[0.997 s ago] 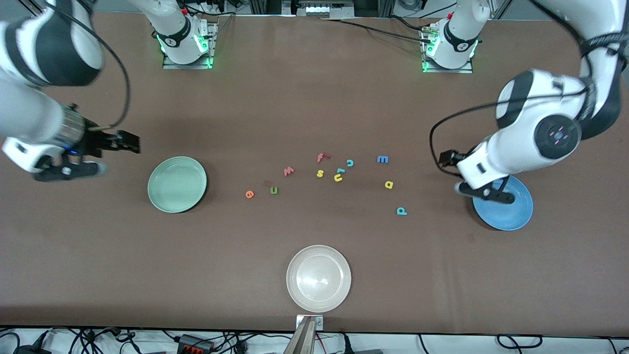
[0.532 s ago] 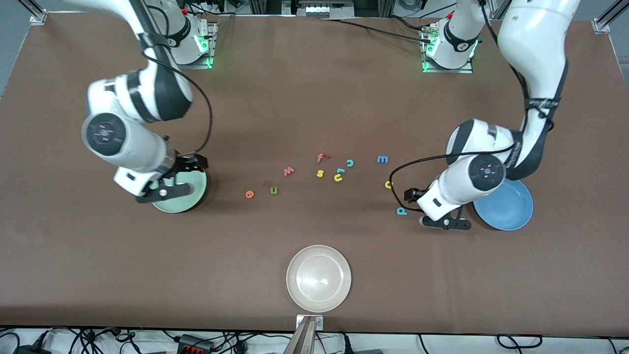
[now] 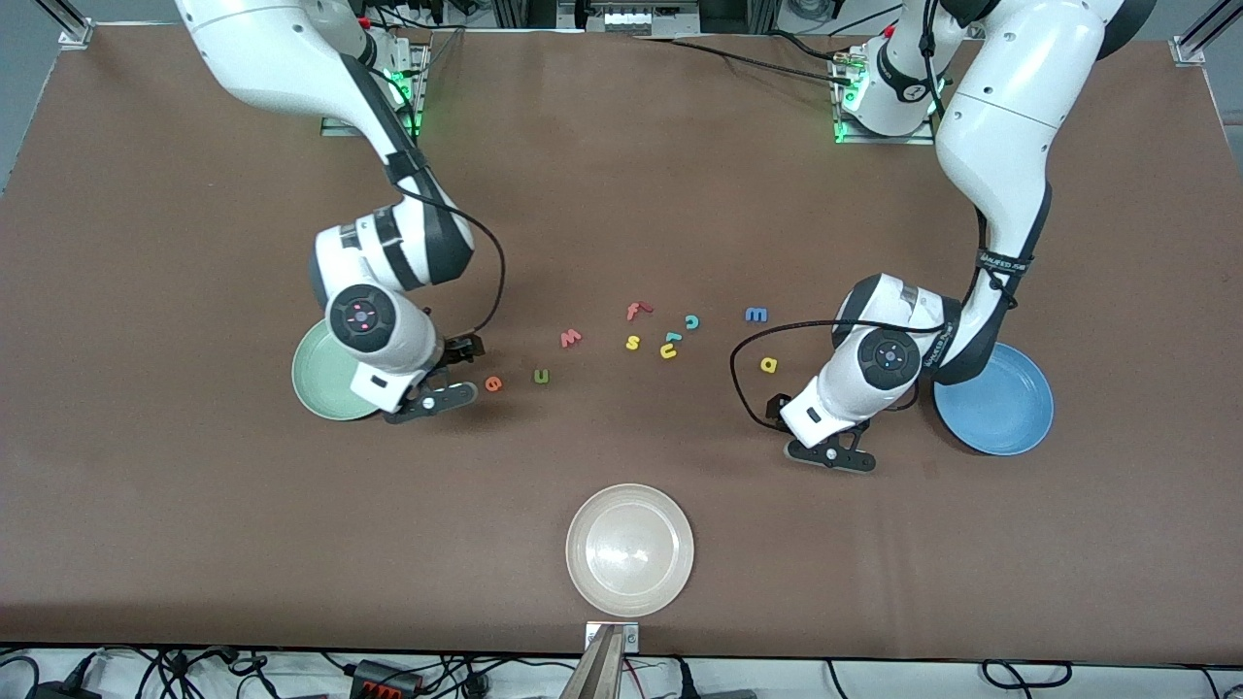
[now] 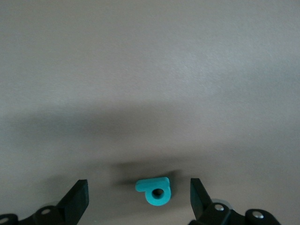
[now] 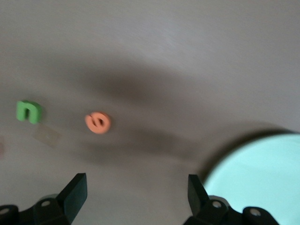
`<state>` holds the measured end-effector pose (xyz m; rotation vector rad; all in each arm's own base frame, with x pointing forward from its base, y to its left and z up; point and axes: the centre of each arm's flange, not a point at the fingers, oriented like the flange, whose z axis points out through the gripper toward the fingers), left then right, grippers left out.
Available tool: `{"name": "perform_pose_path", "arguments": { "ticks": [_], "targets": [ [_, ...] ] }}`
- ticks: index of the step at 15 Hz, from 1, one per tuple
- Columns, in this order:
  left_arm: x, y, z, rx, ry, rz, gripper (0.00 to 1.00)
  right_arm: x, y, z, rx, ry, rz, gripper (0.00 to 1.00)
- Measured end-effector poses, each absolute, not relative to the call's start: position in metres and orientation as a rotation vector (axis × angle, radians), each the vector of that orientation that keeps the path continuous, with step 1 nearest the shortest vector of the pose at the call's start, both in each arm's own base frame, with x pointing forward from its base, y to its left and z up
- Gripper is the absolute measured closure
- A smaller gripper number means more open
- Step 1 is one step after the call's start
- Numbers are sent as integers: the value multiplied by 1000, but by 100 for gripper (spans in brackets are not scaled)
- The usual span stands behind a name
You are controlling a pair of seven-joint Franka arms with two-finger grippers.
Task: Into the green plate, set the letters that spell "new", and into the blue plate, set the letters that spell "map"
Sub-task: 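Lower both grippers and grasp the orange and teal letters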
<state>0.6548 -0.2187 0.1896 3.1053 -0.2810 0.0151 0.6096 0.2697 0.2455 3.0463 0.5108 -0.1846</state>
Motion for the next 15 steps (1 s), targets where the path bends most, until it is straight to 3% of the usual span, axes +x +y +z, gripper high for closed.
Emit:
{"name": "perform_pose_path", "arguments": {
  "ticks": [1, 5, 7, 9, 11, 15],
  "targets": [
    [652, -220, 187, 3104, -313, 4, 9, 609, 275, 244, 3050, 505, -165, 10],
    [645, -221, 175, 3099, -385, -33, 17, 608, 289, 234, 3061, 502, -105, 14],
    [645, -221, 175, 3097, -399, -33, 31, 606, 297, 223, 3062, 510, -84, 15],
    [645, -221, 175, 3097, -403, -32, 36, 605, 302, 212, 3063, 518, -66, 18],
    [645, -221, 175, 3096, -405, -32, 53, 606, 303, 202, 3065, 520, -53, 19],
    [645, -221, 173, 3096, -406, -35, 59, 606, 303, 192, 3070, 497, -39, 27]
  ]
}}
